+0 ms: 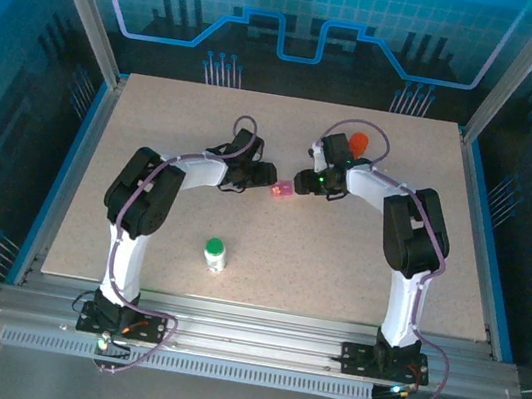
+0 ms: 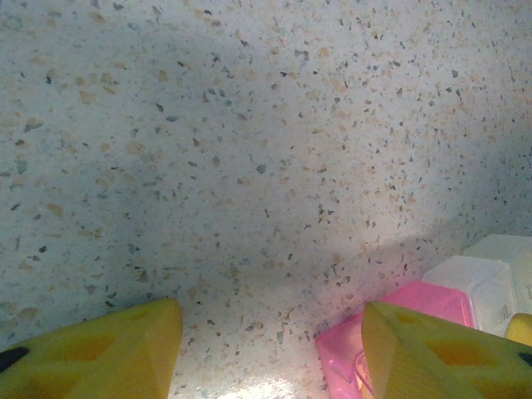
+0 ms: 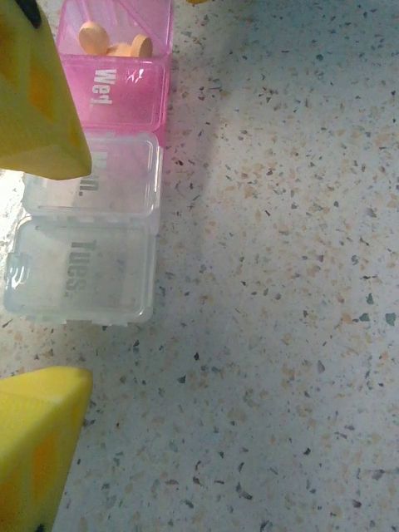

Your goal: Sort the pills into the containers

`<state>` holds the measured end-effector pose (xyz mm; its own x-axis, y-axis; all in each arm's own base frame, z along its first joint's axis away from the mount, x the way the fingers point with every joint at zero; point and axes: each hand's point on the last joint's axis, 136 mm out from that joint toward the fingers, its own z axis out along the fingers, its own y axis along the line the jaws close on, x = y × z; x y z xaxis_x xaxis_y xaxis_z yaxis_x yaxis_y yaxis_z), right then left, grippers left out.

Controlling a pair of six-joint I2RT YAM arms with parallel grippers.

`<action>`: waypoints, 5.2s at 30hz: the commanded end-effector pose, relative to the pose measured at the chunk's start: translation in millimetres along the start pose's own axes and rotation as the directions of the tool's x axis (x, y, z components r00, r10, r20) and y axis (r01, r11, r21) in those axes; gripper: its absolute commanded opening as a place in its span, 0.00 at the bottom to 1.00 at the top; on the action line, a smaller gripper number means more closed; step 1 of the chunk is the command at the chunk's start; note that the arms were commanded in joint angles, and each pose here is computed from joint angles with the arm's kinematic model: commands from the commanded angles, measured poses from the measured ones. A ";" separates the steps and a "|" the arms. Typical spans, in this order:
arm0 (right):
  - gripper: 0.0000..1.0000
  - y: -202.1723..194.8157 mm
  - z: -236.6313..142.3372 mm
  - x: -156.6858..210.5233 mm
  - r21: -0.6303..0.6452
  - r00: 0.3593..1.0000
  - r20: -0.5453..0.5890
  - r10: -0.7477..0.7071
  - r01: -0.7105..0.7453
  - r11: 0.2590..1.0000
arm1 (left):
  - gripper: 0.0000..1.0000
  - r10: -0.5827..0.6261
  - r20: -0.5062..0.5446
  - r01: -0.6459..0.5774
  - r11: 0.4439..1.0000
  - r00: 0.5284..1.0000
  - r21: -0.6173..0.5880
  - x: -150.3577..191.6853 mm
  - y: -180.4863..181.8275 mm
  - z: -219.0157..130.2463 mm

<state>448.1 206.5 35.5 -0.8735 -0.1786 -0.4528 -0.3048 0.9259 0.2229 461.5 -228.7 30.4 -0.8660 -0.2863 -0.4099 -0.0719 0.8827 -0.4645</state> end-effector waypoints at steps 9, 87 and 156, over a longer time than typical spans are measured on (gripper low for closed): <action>0.62 -6.2 9.1 8.3 0.006 0.999 -0.038 0.031 -0.031 1.000 | 0.60 0.132 -0.025 -0.132 0.991 0.991 -0.017 24.7 -19.5 -20.4; 0.55 9.6 -7.1 -36.8 -0.256 0.997 0.071 -0.044 0.061 0.965 | 0.61 0.404 -0.027 -0.401 0.912 0.914 0.081 8.7 -50.9 -50.2; 0.38 0.3 23.2 -6.6 -0.375 0.998 -0.024 0.066 -0.070 0.925 | 0.53 0.652 -0.171 -0.666 0.745 0.739 -0.038 33.3 -64.6 16.7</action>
<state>468.5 222.7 32.3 -0.8811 -0.1251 -0.4561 -0.3883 0.7421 0.5464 443.5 -298.1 37.0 -0.7788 0.4123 -0.4727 0.4943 0.8674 -0.0578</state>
